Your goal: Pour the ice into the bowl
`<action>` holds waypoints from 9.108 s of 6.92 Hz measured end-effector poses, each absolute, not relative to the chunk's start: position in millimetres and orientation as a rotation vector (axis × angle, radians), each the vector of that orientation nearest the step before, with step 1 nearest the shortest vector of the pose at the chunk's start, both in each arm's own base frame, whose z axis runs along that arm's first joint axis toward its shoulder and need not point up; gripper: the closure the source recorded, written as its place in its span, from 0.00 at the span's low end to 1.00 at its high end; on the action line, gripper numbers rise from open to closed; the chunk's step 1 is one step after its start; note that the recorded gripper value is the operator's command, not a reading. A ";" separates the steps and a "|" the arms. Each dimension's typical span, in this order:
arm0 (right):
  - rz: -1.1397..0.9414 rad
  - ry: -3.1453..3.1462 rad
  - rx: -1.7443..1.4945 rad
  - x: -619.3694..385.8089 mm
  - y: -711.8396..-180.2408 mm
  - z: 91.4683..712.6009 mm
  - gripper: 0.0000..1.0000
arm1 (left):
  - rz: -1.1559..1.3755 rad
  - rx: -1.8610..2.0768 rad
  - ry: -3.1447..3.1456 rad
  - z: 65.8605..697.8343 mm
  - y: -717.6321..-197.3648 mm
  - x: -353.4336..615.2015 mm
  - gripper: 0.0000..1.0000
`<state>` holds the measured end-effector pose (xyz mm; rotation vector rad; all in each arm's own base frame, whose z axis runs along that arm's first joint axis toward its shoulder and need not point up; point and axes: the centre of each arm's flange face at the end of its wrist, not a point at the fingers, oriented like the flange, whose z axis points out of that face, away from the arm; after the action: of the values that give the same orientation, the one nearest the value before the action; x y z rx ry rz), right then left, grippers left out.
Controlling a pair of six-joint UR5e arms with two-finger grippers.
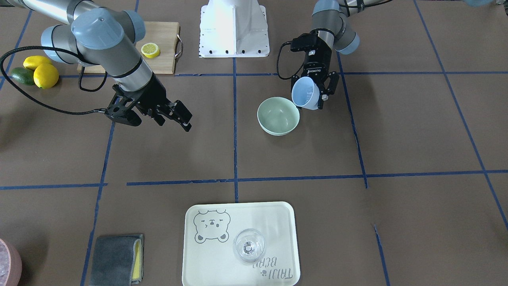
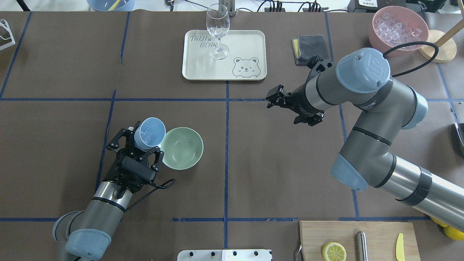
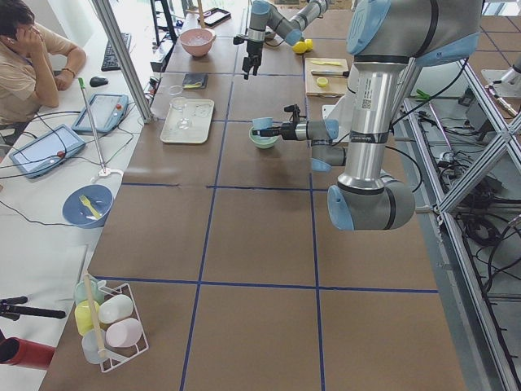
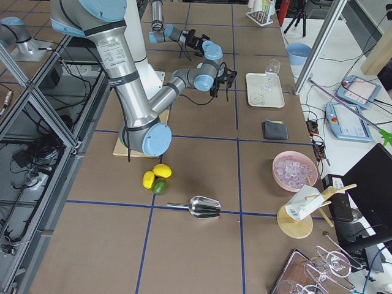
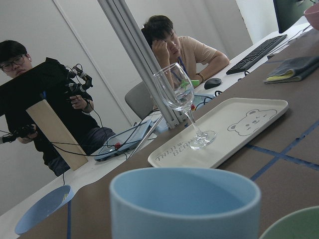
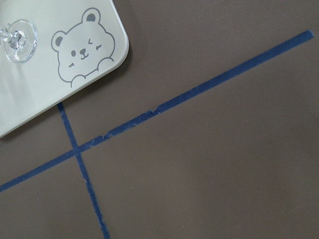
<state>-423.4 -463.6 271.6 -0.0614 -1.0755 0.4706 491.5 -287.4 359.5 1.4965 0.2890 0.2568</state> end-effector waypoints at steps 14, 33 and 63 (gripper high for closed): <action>0.481 -1.070 -0.074 -425.2 -463.5 275.0 0.00 | 1.126 1.270 -0.889 337.2 -292.4 528.4 1.00; 0.512 -1.081 0.010 -410.9 -473.5 265.1 0.00 | -0.593 1.091 0.343 562.0 -352.7 296.5 1.00; 0.529 -1.103 0.020 -400.4 -471.6 254.2 0.00 | -0.590 1.106 0.521 616.5 -270.0 294.8 0.00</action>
<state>-400.4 -471.6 254.2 0.0204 -1.1033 0.5293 294.8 -270.0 616.5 1.1065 0.5211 -0.5903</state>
